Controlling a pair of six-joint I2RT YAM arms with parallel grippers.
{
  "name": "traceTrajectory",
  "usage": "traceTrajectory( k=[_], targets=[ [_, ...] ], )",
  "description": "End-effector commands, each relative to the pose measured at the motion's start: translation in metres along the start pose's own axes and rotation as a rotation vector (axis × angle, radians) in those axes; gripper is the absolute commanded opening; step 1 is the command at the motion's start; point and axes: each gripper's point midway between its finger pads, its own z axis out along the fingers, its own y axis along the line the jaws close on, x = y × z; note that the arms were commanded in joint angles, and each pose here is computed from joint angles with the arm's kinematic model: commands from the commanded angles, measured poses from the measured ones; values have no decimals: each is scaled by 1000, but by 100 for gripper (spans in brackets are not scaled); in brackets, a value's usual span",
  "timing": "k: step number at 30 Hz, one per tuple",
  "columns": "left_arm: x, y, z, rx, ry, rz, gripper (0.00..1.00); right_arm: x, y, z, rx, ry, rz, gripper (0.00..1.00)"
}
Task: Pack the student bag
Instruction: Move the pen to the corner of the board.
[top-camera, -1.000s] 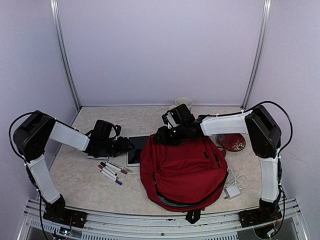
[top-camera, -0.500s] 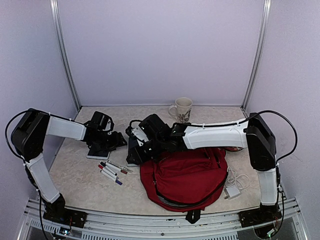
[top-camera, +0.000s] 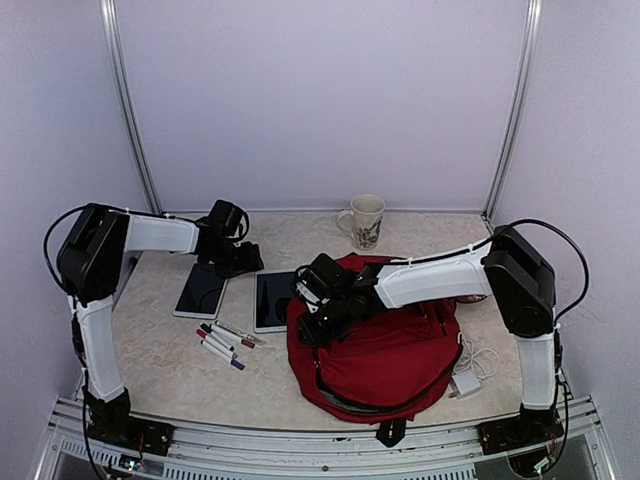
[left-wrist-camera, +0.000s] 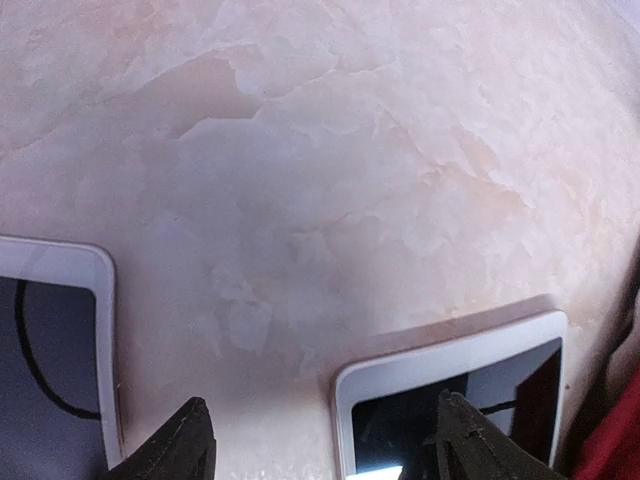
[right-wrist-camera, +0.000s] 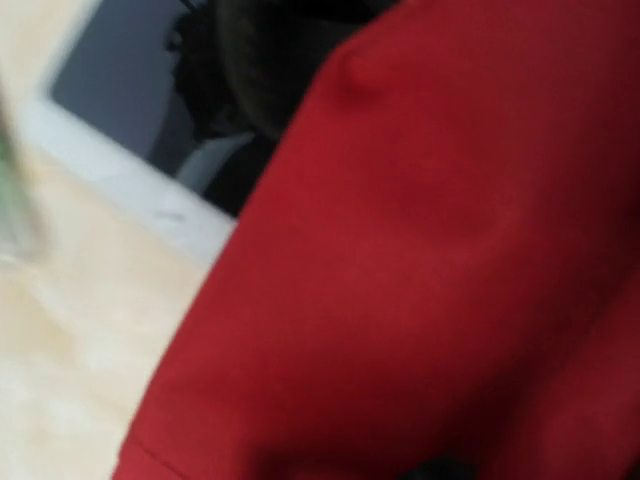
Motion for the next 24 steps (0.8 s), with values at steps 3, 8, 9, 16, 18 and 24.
traceTrajectory(
  k=[3,8,9,16,18,24],
  targets=[
    [16,9,32,-166,57,110,74,25,-104,-20,292,78,85,41],
    [0,7,44,-203,50,133,75,8,-113,-33,294,43,29,42],
    [-3,6,45,-207,47,141,75,3,-106,-34,263,31,9,42],
    [22,7,58,-289,112,250,61,-37,-17,-45,36,-83,-183,44],
    [39,8,57,-284,136,264,57,-40,2,-43,-22,-96,-188,44],
    [97,11,57,-203,252,276,46,-29,8,-33,-71,-71,-112,44]
  ],
)
